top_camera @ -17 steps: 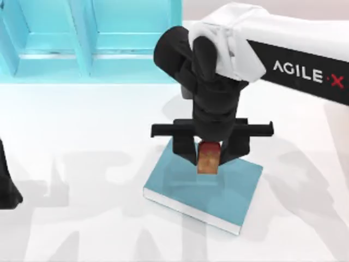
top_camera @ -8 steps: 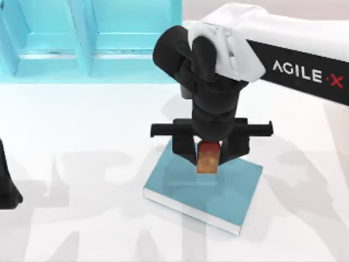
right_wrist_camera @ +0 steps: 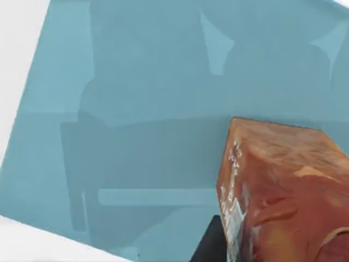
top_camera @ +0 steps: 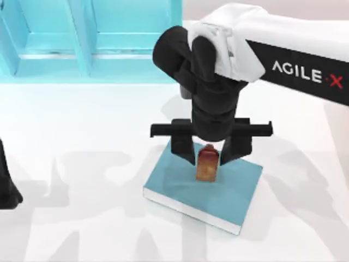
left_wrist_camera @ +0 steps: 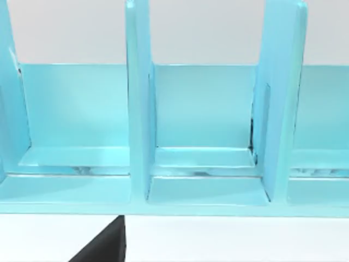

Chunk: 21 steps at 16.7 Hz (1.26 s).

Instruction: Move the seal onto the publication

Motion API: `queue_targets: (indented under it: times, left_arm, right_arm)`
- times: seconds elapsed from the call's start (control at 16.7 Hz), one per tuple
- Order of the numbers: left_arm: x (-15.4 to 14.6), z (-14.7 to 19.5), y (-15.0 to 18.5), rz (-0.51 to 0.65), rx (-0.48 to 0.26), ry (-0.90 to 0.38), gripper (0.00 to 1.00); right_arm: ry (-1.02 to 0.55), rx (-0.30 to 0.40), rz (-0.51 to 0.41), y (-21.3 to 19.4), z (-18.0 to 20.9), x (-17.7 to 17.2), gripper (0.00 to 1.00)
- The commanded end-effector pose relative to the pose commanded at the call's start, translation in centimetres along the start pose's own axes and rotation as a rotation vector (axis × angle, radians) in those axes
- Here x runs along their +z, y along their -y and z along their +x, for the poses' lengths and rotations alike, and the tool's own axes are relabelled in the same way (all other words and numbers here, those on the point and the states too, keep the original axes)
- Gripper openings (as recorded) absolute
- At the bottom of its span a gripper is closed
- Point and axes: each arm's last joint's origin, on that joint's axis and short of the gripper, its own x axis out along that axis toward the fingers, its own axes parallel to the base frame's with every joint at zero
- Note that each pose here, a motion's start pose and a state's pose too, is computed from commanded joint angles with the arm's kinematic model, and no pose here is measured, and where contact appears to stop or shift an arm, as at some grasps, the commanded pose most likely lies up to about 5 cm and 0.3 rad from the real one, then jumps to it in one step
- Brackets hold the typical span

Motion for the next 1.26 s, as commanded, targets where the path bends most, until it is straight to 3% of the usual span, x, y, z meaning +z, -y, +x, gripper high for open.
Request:
queue_targets:
  times: [0.24, 0.3, 0.84, 1.26]
  left_arm:
    - [0.0, 0.0, 0.0, 0.0, 0.0, 0.0, 1.0]
    - [0.0, 0.0, 0.0, 0.0, 0.0, 0.0, 1.0]
    - [0.0, 0.0, 0.0, 0.0, 0.0, 0.0, 1.0]
    - [0.0, 0.0, 0.0, 0.0, 0.0, 0.0, 1.0]
  right_arm:
    - [0.0, 0.0, 0.0, 0.0, 0.0, 0.0, 0.98]
    - [0.0, 0.0, 0.0, 0.0, 0.0, 0.0, 1.0]
    - [0.0, 0.0, 0.001, 0.0, -0.1, 0.0, 1.0]
    - [0.0, 0.0, 0.001, 0.0, -3.0, 0.0, 1.0]
